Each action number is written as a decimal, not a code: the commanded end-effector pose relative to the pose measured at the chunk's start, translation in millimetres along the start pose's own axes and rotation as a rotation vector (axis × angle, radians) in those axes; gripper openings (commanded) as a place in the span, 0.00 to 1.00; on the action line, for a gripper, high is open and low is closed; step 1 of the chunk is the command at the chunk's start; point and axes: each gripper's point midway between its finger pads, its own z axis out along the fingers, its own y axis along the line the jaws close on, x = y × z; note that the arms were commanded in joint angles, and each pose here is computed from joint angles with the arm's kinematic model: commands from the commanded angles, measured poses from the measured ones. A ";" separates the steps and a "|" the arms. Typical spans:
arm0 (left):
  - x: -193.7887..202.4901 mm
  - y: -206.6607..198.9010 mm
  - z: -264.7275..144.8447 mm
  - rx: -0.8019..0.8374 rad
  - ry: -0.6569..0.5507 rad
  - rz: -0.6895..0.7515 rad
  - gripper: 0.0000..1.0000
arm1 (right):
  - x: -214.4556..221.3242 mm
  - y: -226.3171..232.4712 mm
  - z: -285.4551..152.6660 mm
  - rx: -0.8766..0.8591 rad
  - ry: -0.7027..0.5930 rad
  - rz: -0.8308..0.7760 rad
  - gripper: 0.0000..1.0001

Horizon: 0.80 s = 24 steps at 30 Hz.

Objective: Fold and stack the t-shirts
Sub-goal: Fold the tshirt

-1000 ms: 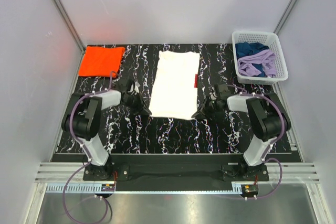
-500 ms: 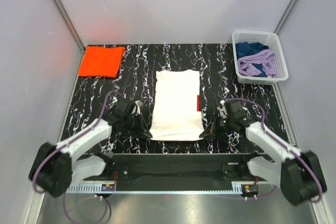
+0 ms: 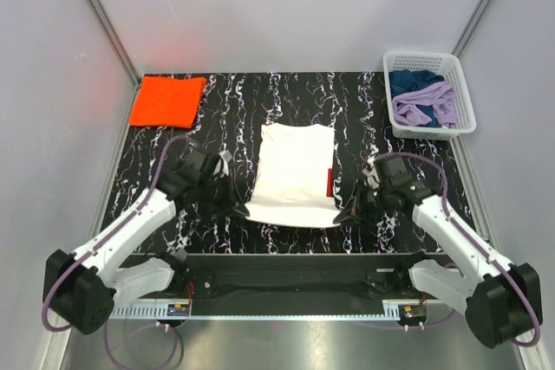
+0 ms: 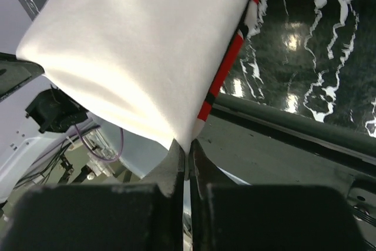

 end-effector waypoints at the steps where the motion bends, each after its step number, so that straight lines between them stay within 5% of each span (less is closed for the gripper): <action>1: -29.1 -2.3 -17.3 -0.096 -0.075 0.064 0.01 | -30.6 15.5 -18.2 0.078 -0.086 -0.074 0.00; 12: -149.8 -62.1 -7.3 -0.085 -0.142 0.196 0.08 | -143.7 64.0 -13.1 0.147 -0.124 -0.155 0.00; 24: -240.1 -81.7 26.6 -0.019 -0.158 0.164 0.07 | -227.4 74.1 -1.3 0.110 -0.113 -0.166 0.00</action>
